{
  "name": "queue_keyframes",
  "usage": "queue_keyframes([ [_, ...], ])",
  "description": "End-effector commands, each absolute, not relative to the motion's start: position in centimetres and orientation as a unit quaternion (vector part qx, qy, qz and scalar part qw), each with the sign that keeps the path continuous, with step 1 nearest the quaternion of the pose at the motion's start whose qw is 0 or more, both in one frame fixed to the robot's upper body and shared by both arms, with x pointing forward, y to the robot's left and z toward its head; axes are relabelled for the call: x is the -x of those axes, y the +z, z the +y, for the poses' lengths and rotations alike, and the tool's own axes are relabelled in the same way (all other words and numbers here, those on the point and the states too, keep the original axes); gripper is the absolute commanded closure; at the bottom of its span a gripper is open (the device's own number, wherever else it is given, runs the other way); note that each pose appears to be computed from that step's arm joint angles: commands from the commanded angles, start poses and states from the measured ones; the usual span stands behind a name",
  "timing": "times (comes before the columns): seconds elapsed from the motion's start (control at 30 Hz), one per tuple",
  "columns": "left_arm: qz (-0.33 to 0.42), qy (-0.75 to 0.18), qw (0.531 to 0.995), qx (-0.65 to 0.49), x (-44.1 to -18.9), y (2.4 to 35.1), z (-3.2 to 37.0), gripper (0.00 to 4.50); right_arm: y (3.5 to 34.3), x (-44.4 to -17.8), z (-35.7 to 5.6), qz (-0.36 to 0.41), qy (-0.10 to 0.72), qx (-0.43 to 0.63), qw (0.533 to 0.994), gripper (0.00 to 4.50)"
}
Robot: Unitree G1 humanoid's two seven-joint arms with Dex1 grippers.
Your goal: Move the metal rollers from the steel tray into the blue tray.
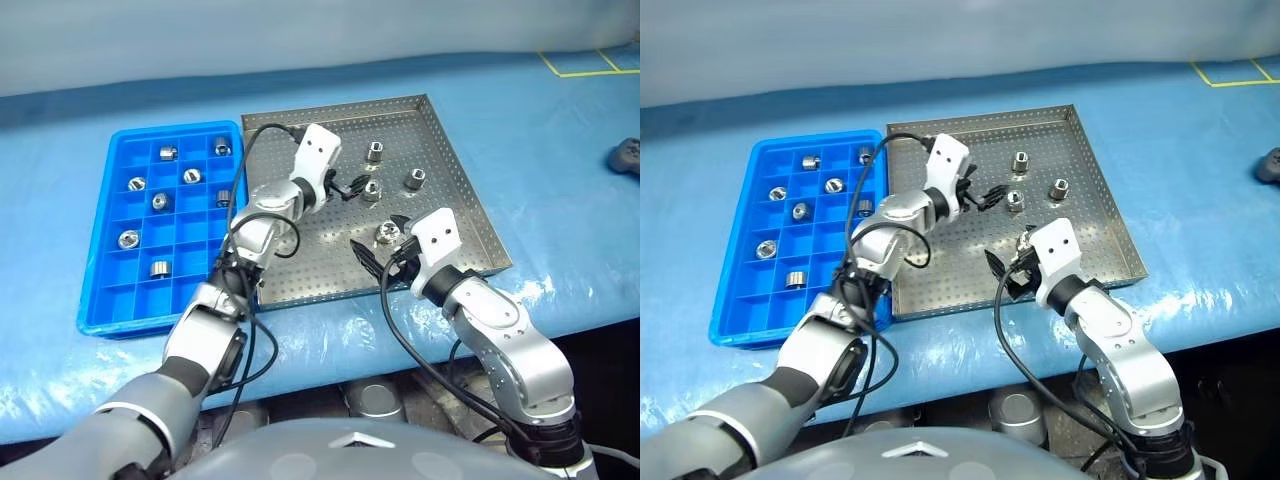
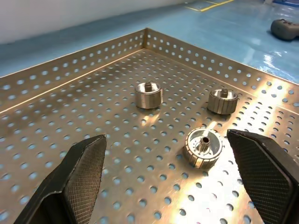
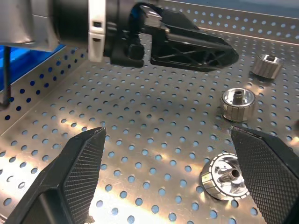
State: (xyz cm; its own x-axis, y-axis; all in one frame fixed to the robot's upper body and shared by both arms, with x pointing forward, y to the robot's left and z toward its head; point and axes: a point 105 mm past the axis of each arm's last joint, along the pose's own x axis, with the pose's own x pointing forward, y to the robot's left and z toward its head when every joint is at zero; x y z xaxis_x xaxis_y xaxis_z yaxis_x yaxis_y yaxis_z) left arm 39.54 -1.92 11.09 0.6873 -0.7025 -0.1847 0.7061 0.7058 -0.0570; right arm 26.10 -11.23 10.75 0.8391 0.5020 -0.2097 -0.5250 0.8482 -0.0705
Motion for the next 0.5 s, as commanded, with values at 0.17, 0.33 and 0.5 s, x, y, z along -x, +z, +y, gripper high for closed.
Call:
queue_keyframes([
  [0.17,0.093,-0.366,0.925,-0.043,-41.1,10.6,-3.2,0.01,12.4,-25.8,-10.5,0.056,0.271,0.065,0.959,0.0],
  [0.33,0.109,-0.337,0.931,-0.085,-41.7,9.1,-3.1,0.01,12.4,-25.8,-10.4,0.054,0.271,0.065,0.959,0.0],
  [0.5,0.135,-0.33,0.931,-0.075,-41.6,8.0,-3.2,0.01,12.6,-26.0,-10.1,0.049,0.276,0.066,0.958,0.0],
])
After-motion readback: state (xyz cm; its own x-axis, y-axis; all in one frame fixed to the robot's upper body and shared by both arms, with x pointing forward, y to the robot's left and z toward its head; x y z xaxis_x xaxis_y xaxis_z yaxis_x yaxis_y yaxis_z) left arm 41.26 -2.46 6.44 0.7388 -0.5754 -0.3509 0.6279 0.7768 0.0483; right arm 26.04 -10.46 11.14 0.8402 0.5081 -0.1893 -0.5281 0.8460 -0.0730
